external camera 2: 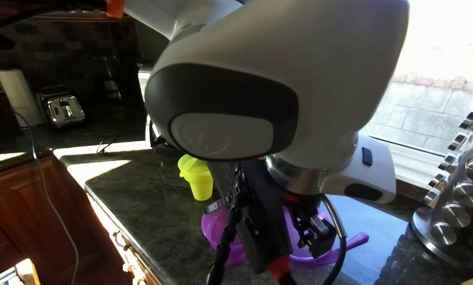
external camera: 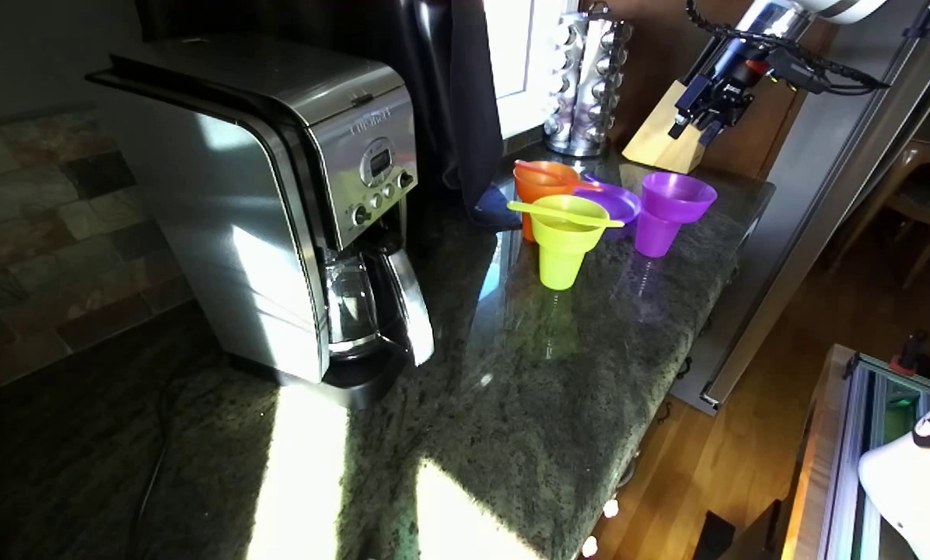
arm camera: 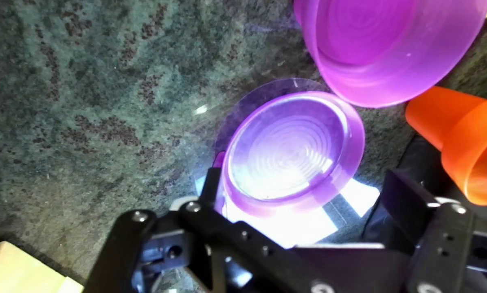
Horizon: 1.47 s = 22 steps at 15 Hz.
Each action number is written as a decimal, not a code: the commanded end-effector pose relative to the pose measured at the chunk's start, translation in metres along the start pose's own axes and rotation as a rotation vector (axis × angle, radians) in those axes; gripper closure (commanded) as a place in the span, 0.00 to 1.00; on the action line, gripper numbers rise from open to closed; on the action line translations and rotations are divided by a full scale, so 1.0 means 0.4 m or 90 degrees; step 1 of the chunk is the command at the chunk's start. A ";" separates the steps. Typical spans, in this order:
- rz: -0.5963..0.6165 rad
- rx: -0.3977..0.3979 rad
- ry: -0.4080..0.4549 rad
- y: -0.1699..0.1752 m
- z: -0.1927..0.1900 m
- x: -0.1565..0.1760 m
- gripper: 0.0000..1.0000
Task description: Move the purple cup forward, then put the purple bowl on the purple cup, then put the purple knife on the purple bowl
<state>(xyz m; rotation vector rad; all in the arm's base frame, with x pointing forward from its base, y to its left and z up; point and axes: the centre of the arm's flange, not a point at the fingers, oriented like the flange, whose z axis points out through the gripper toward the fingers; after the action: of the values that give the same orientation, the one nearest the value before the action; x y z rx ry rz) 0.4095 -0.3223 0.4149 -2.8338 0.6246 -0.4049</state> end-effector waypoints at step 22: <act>0.034 -0.176 -0.009 0.035 0.266 0.403 0.00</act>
<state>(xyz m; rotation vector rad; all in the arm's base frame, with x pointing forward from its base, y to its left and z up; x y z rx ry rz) 0.5525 -0.3738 0.3600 -3.0635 0.7902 -0.3737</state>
